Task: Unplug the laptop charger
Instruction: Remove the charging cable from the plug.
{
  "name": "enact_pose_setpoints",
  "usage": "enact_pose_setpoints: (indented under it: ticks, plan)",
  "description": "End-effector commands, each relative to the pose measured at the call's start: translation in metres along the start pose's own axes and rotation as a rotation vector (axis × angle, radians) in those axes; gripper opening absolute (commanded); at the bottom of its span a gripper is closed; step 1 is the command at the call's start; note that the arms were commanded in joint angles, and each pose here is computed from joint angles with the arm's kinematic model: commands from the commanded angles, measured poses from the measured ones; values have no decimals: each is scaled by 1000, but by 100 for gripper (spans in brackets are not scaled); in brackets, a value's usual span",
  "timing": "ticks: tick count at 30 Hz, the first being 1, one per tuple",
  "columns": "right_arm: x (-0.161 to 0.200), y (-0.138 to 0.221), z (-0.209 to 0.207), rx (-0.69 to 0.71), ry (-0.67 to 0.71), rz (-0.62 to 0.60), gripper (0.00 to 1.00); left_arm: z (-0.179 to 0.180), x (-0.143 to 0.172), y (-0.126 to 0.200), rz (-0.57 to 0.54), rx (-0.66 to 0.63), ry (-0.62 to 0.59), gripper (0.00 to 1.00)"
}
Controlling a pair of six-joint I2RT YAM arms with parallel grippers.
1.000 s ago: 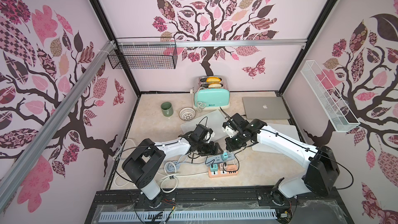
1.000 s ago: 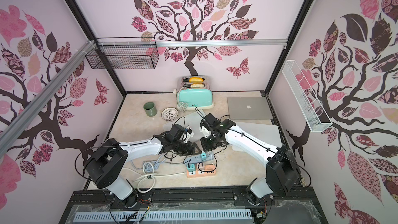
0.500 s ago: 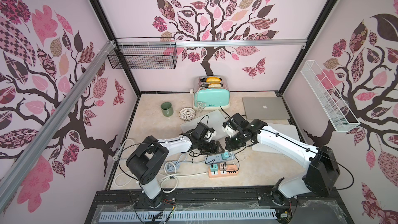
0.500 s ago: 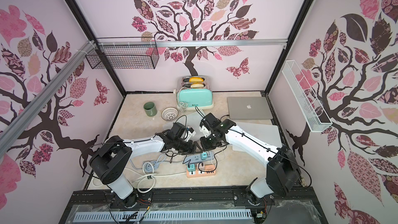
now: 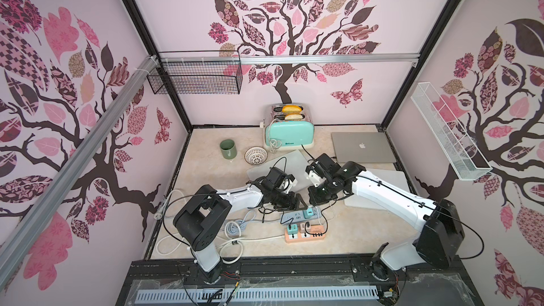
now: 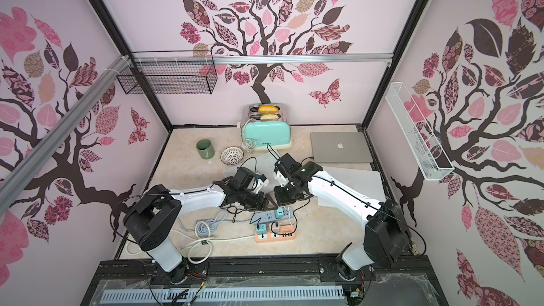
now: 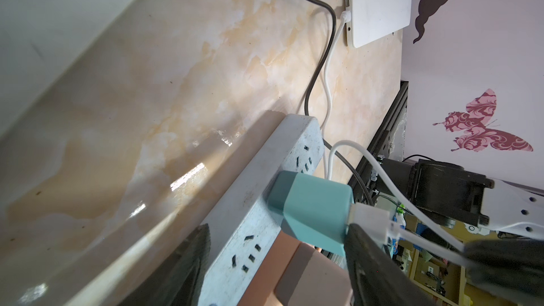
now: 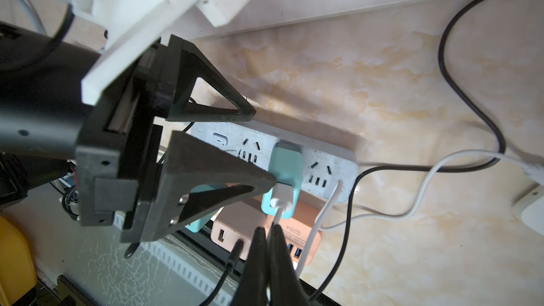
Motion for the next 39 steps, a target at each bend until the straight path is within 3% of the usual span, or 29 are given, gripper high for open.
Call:
enact_pose_setpoints:
  ticks: [1,20,23,30,35,39]
  plan:
    - [-20,36,16,-29,31,-133,0,56,41,-19,112,-219,80,74]
    - [-26,50,38,-172,38,-196,0,73,56,-24,133,-244,112,70]
    - [-26,49,32,-136,31,-199,0,73,54,-24,124,-245,113,69]
    - [-29,46,-5,111,9,-187,0,53,42,-12,63,-205,73,71]
    - [-50,34,-21,138,-42,-183,0,26,29,2,2,-132,8,80]
    - [-79,6,-39,79,-121,-166,0,16,24,8,-24,-105,-13,82]
Point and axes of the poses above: each gripper's point midway between its finger pads, its own y axis back along the fingers, its own z axis along the line the jaws close on, x = y × z, the point moved 3 cm from there along y, back along the fingers, and after that the axes turned 1 degree about y, right-handed, at the moved point
